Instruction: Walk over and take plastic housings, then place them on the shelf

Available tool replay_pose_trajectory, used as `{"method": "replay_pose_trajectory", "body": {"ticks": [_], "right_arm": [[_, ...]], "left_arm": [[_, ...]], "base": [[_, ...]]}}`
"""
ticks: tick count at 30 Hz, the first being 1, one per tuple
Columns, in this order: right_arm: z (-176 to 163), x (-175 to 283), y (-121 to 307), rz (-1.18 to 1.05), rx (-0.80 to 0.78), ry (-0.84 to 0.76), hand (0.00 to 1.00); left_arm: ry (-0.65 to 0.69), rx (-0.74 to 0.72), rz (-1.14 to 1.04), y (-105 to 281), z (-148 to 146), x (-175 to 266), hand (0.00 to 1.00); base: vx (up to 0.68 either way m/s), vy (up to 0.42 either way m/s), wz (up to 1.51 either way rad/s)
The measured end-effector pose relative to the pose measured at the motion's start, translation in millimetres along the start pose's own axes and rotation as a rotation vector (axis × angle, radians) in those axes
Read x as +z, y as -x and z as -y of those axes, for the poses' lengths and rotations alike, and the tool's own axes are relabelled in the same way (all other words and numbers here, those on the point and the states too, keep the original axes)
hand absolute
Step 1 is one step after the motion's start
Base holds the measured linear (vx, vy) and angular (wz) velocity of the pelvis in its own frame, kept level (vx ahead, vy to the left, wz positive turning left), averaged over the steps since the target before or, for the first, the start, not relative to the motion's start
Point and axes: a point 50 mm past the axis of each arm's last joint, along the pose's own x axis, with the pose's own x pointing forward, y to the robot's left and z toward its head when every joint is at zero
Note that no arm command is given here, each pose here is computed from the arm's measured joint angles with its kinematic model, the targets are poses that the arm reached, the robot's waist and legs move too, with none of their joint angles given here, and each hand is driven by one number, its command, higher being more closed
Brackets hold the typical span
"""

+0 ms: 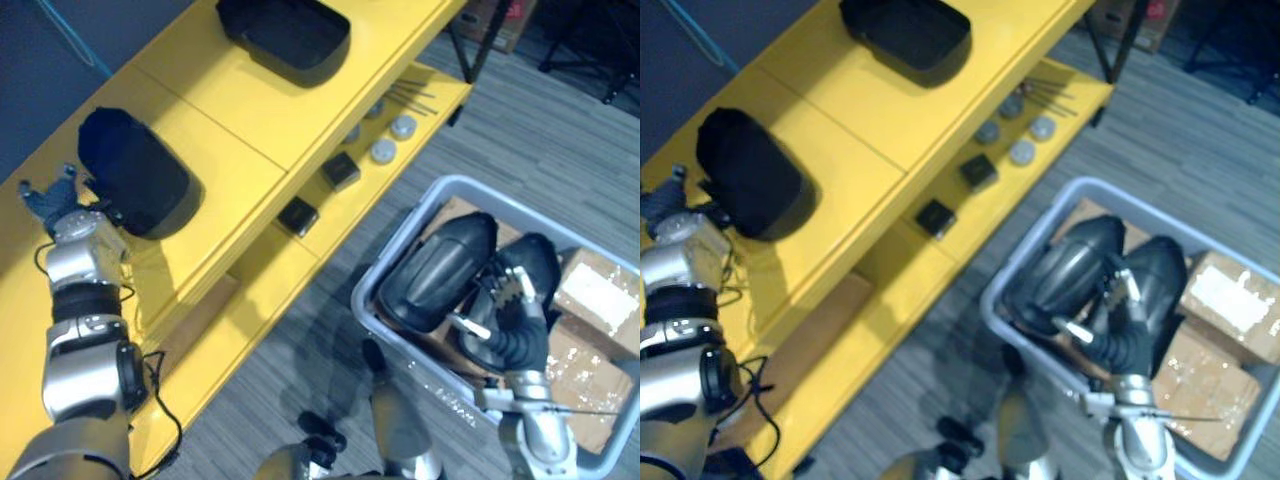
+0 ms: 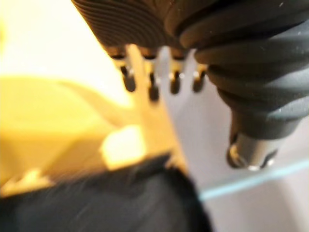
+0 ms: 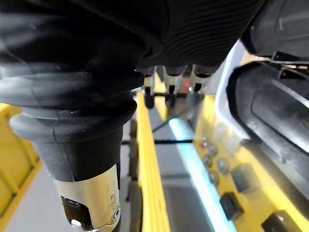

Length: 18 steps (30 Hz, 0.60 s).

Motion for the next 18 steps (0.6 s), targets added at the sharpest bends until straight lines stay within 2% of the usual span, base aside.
{"method": "replay_pose_trajectory", "body": {"ticks": [3,8,14,16,18], "right_arm": [[-1.0,0.7,2.1,0.008,0.027,-0.002,0.00],[0.0,-0.8,6.2,-0.004,0.035,0.002,0.00],[1.6,-3.5,9.3,-0.014,0.042,0.010,0.00],[4.3,-1.8,9.5,0.014,0.051,-0.004,0.00],[5.5,3.2,5.8,0.068,0.066,-0.023,0.00]], "left_arm": [[-0.048,0.129,0.153,-6.1,-15.4,27.9,0.00],[-0.004,0.192,0.193,-7.3,-23.3,40.6,0.00],[0.198,0.159,0.132,-8.0,-26.6,31.3,0.00],[0.305,0.168,0.102,-8.1,-28.8,24.4,0.00],[0.353,0.171,0.133,-6.2,-28.4,24.7,0.00]], "base": [[0.00,0.000,0.00],[-0.02,-0.001,0.02],[-0.05,-0.012,0.05],[-0.01,-0.011,0.09],[0.00,-0.016,0.20]]}}
